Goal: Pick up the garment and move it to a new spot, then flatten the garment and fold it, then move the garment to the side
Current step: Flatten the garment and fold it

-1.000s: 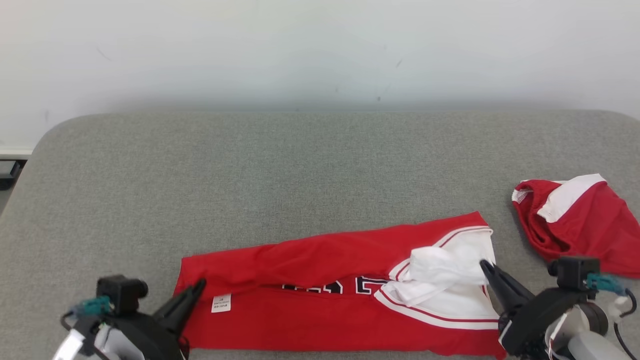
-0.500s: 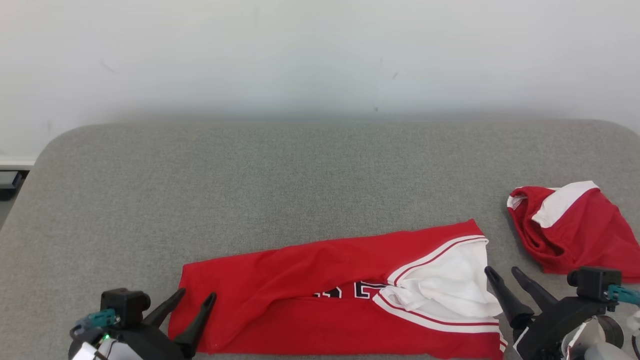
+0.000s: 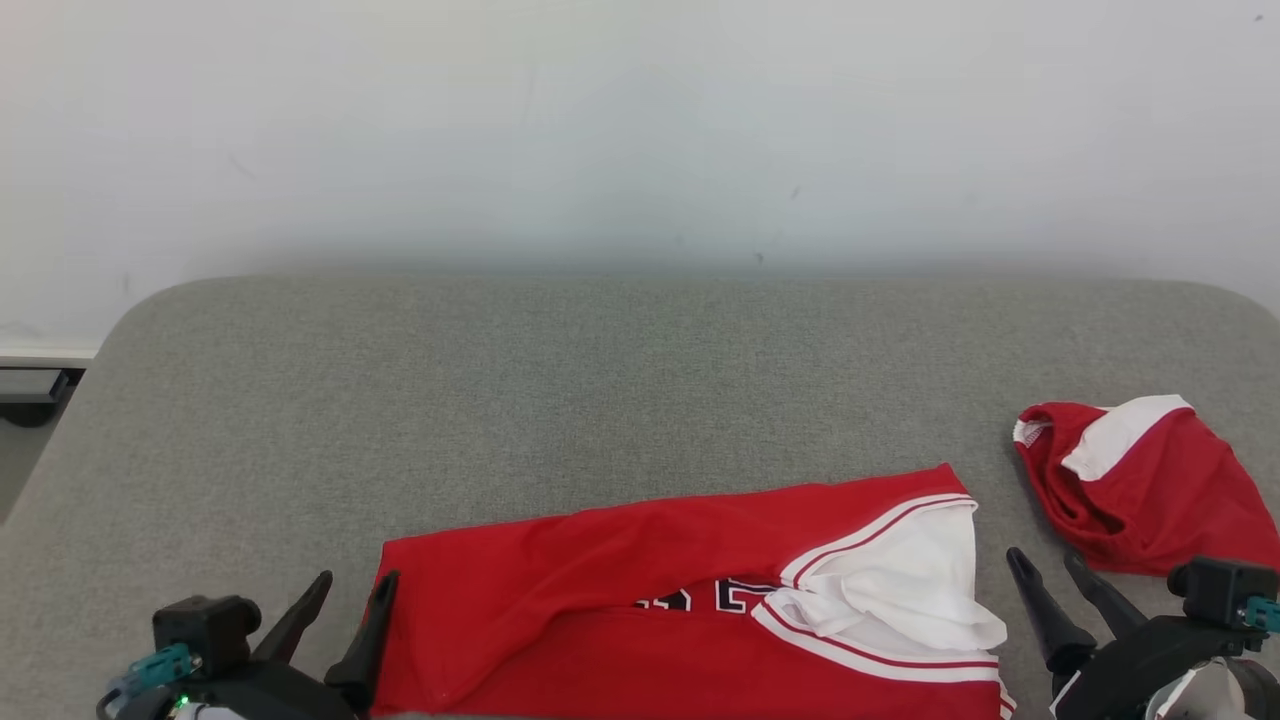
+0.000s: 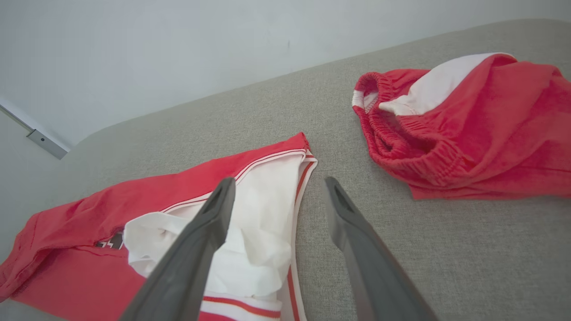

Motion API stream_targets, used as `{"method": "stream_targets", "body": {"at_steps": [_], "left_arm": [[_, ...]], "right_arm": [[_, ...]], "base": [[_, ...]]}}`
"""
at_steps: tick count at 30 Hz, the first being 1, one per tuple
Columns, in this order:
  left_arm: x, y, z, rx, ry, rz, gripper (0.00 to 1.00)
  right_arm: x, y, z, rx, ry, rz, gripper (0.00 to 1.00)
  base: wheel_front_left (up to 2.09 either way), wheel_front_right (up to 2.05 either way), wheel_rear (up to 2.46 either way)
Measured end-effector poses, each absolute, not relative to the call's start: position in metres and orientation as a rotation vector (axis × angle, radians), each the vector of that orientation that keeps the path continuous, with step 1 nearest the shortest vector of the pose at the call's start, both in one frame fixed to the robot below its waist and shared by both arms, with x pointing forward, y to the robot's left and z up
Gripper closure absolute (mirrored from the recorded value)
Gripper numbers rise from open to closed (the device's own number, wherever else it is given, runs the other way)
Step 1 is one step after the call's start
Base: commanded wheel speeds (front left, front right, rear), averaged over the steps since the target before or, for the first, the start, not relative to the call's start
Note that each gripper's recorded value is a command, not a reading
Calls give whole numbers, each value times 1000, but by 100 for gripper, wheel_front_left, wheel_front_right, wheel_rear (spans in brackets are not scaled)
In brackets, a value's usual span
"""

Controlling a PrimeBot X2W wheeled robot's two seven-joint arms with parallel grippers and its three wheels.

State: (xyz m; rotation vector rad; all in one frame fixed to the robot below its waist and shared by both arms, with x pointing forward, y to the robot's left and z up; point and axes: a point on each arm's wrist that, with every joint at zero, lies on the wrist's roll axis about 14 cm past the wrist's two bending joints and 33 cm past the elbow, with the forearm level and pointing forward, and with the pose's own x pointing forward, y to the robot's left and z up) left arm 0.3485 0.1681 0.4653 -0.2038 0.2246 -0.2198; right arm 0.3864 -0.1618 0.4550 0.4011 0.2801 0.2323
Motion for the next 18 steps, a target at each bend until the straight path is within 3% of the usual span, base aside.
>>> {"method": "stream_targets", "body": {"at_steps": [18], "left_arm": [[330, 189, 488, -223, 94, -116, 0]], "right_arm": [[401, -152, 430, 313, 456, 177, 0]], "base": [[0, 0, 0]]}}
